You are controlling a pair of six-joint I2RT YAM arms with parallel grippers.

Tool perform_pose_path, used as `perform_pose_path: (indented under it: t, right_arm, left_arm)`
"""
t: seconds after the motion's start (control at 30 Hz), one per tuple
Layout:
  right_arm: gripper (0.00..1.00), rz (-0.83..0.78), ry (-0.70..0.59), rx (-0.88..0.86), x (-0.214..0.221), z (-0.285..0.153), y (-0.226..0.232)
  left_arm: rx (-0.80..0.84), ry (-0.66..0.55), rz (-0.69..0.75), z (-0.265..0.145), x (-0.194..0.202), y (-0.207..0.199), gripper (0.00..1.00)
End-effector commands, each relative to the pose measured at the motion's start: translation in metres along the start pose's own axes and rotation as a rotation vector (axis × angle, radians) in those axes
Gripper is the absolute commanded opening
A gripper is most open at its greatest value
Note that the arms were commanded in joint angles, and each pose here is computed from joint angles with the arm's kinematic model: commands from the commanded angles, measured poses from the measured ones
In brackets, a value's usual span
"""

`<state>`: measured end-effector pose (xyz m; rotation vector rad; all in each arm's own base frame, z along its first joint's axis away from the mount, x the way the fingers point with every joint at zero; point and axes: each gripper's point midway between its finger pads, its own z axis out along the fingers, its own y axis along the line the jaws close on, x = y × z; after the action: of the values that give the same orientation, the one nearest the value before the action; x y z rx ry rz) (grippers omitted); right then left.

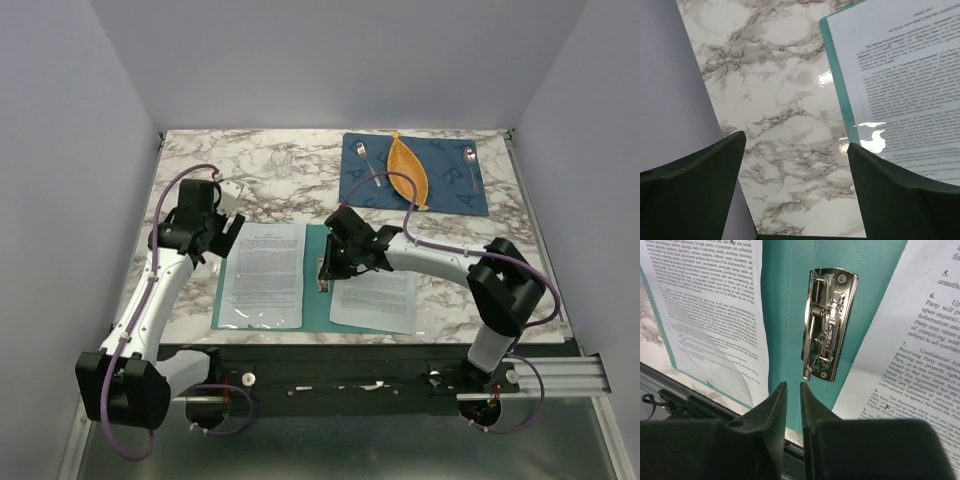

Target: Put the files into the folder

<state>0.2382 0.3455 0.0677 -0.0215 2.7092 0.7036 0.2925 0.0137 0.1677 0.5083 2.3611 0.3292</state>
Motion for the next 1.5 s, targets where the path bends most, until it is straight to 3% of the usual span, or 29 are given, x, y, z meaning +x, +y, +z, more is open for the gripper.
perform_pose_path:
  t: [0.0, 0.17, 0.27, 0.67, 0.93, 1.17, 1.37, 1.47]
  right_arm:
    - [0.28, 0.001, 0.041, 0.007, 0.006, 0.018, -0.003]
    - [0.41, 0.001, 0.057, 0.018, 0.010, 0.028, -0.008]
    - [0.41, 0.005, 0.077, 0.033, 0.012, 0.037, -0.012]
    - [0.25, 0.110, 0.119, 0.076, 0.007, 0.067, -0.010]
    - [0.22, 0.163, 0.094, 0.033, -0.012, 0.073, 0.014]
    - [0.42, 0.102, 0.032, -0.103, -0.029, 0.037, 0.044]
    - [0.47, 0.007, -0.035, -0.194, -0.034, 0.001, 0.053]
    - [0.45, -0.013, -0.033, -0.215, -0.025, -0.001, 0.042]
  left_arm:
    - [0.130, -0.027, 0.007, -0.009, -0.025, -0.045, 0.99]
    - [0.223, -0.051, 0.020, -0.009, -0.048, -0.076, 0.99]
    - [0.217, -0.049, 0.019, -0.005, -0.055, -0.078, 0.98]
    - [0.167, -0.058, 0.011, -0.006, -0.050, -0.071, 0.99]
    - [0.161, -0.053, -0.018, -0.020, -0.044, -0.067, 0.99]
    - [0.241, -0.049, -0.048, -0.029, -0.043, -0.080, 0.99]
    - [0.313, -0.038, -0.074, -0.029, -0.048, -0.094, 0.99]
    - [0.373, -0.015, -0.098, -0.027, -0.047, -0.108, 0.93]
